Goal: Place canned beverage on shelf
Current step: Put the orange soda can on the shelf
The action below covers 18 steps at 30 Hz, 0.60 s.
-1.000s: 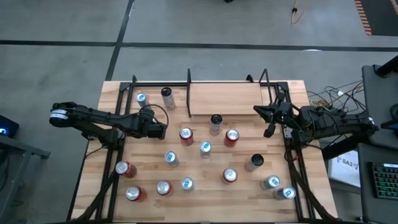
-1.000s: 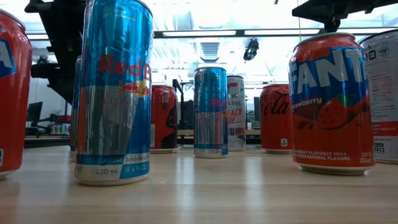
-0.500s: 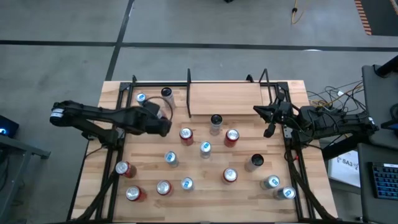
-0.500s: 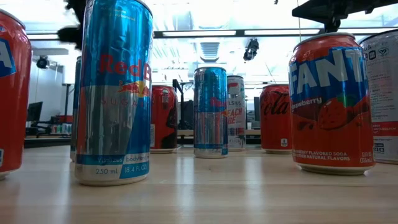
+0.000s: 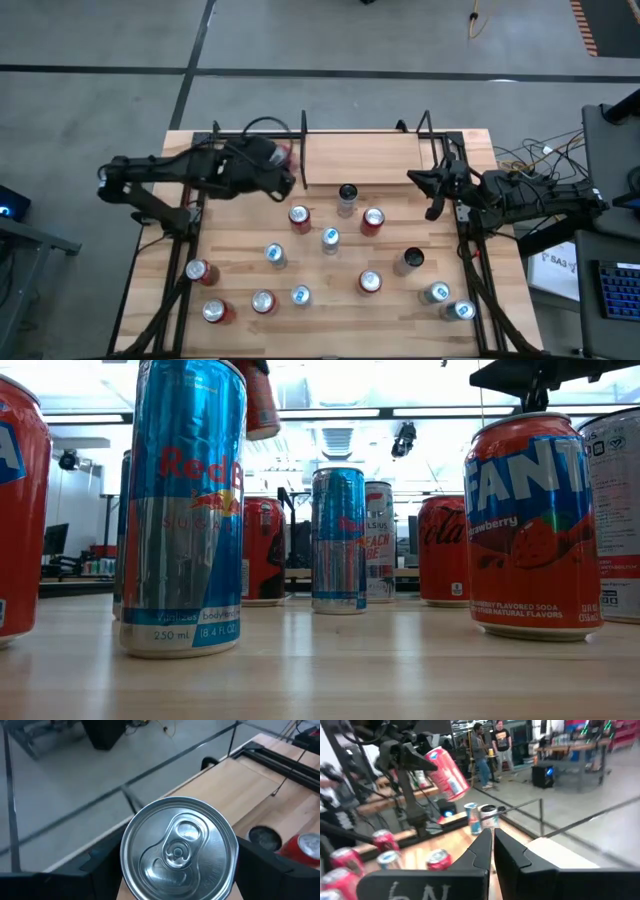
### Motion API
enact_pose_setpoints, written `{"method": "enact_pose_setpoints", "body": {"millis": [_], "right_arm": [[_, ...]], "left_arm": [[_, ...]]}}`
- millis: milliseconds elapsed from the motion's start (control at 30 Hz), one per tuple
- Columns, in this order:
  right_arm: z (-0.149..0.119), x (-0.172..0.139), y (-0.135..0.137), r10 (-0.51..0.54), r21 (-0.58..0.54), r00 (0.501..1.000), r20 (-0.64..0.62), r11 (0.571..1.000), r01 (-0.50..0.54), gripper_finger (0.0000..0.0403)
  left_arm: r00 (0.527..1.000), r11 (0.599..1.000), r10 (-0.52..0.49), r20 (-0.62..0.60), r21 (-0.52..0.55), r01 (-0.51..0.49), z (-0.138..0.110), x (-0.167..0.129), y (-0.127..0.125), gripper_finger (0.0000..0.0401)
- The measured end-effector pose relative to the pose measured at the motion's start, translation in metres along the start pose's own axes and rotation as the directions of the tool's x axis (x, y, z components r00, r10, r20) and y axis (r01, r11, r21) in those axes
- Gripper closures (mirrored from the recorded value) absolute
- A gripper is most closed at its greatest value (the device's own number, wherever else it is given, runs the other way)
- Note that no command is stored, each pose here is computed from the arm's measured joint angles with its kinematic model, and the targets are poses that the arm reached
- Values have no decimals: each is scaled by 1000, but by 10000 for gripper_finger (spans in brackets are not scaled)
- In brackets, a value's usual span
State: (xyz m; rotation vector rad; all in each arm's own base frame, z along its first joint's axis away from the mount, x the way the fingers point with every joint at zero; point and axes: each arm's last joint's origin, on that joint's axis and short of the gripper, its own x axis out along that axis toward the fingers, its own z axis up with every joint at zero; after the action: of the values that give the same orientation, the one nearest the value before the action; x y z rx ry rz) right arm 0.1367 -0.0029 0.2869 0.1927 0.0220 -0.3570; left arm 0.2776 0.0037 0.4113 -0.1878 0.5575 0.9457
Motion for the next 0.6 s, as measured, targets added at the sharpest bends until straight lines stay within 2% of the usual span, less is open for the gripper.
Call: {"method": "enact_pose_setpoints", "body": {"millis": [267, 433, 600], "right_arm": [[10, -3, 8, 217, 9, 976, -11, 976, -217, 394], [11, -4, 8, 226, 9, 974, -12, 974, -226, 394], [11, -4, 8, 237, 10, 971, -12, 971, -237, 394]], "left_arm": [[1000, 993, 6, 7, 117, -7, 43, 29, -36, 117], [998, 983, 50, -42, 176, -42, 55, 64, -54, 117], [990, 974, 116, -80, 204, -97, 60, 101, -62, 117]]}}
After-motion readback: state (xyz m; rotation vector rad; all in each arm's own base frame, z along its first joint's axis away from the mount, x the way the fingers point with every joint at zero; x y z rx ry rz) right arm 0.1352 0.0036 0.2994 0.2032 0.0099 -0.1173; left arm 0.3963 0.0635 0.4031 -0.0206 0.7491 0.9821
